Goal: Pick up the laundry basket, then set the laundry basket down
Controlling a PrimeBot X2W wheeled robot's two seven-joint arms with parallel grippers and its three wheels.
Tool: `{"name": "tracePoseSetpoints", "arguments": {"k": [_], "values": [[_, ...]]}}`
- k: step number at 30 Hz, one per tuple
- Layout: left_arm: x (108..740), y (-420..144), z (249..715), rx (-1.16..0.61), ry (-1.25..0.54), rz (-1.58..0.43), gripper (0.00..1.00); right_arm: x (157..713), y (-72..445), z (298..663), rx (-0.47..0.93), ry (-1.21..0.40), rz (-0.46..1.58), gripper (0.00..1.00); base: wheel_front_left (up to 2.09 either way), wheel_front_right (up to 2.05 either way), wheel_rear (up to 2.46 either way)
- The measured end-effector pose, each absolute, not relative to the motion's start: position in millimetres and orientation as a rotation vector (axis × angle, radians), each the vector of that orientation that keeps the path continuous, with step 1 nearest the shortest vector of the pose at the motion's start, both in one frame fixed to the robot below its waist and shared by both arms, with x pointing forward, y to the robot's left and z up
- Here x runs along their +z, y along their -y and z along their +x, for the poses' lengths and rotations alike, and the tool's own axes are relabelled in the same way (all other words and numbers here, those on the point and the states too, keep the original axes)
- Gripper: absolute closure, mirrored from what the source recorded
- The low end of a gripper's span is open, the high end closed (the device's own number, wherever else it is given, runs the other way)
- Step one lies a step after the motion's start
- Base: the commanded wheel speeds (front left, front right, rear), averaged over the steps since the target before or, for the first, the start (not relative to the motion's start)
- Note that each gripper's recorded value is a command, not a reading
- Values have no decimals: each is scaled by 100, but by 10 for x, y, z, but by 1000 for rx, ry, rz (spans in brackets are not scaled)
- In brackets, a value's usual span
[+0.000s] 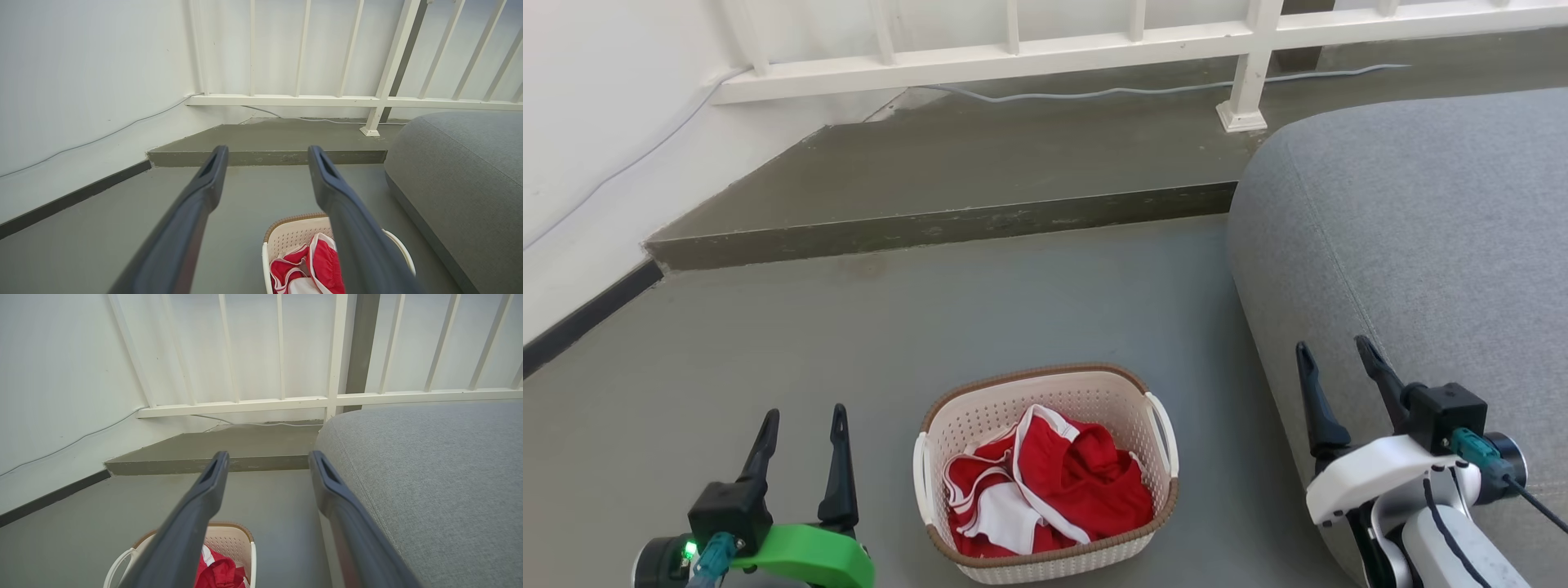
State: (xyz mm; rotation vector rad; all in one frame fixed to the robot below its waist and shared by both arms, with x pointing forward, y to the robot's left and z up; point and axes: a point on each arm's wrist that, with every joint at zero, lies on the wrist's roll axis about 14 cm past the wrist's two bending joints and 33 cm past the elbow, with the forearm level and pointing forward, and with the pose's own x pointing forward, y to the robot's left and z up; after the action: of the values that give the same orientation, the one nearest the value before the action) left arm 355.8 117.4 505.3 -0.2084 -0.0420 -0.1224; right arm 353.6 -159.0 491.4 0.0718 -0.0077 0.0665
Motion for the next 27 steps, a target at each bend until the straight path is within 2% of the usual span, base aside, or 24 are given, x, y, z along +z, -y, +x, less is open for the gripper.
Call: {"name": "tracePoseSetpoints", "arguments": {"k": [2,3,12,27], "values": [[5046,-1173,3555,-122,39,-210,0,4883,1585,3516,67,-2,74,0,0,0,0],[5046,-1173,3555,-122,39,-210,100,4883,1585,3516,67,-2,74,100,0,0,0],[4873,-1165,3490,-114,-22,-249,100,4661,1565,3406,51,-75,131,100,0,0,0],[4776,-1272,3504,-60,-97,-497,100,4576,1693,3445,-19,-144,391,100,0,0,0]]}}
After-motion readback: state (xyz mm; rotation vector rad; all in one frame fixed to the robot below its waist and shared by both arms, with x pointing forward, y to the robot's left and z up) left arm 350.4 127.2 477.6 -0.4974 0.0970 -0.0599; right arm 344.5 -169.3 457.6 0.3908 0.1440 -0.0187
